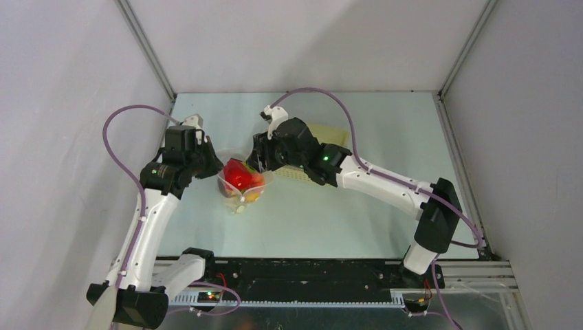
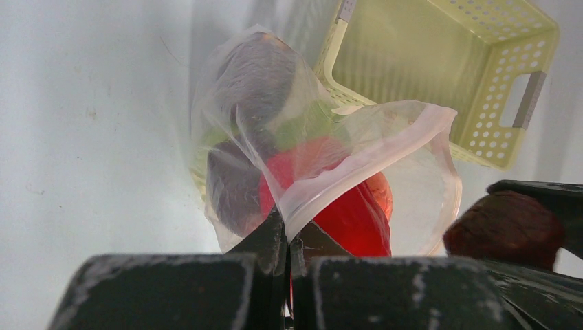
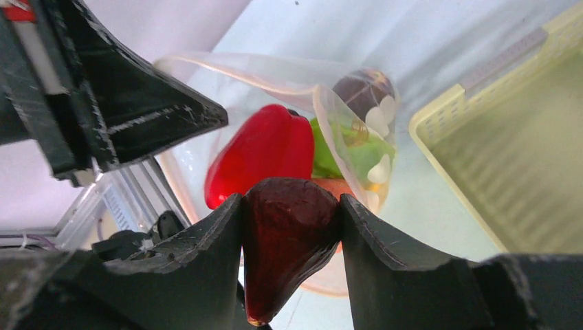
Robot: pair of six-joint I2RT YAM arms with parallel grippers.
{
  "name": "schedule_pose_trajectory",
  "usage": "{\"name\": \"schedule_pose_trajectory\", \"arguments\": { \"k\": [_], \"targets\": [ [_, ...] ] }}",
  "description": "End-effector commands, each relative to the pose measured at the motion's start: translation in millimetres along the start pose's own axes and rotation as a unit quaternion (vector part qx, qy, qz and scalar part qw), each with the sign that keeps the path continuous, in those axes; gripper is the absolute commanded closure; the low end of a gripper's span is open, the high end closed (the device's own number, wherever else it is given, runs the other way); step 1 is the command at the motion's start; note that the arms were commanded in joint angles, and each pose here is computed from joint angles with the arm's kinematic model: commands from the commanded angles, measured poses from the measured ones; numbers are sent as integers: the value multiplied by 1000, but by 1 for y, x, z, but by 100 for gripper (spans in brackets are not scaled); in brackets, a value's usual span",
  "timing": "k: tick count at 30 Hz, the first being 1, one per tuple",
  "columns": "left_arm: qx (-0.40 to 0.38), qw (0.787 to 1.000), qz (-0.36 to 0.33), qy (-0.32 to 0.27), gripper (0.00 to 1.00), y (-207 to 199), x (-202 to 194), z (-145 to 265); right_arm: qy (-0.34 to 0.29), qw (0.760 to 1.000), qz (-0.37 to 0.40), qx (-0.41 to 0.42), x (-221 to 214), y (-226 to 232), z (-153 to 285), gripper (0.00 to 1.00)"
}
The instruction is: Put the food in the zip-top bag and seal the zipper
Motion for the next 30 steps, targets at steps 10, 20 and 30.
{"name": "schedule_pose_trajectory", "arguments": {
  "k": [10,20,30],
  "targets": [
    [-15,1000,-6,-17,100,-2,3,3,44,998,12,-32,-8,-1,-9,34],
    [-15,1000,-6,-17,100,-2,3,3,50,997,18,-51,-5,-3,-9,20],
    [-14,1000,-6,-17,100,-2,3,3,9,998,20,-50,11,-2,12,17]
  ]
}}
Point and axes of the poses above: each gripper's point midway between its finger pads, its own z axis back along the fingers, its own y axis along the line the jaws close on, x = y × z, the point moved 9 cm from there along z, back along the fingers, and after that the axes turned 10 degrees about z, right-handed, at the moved point
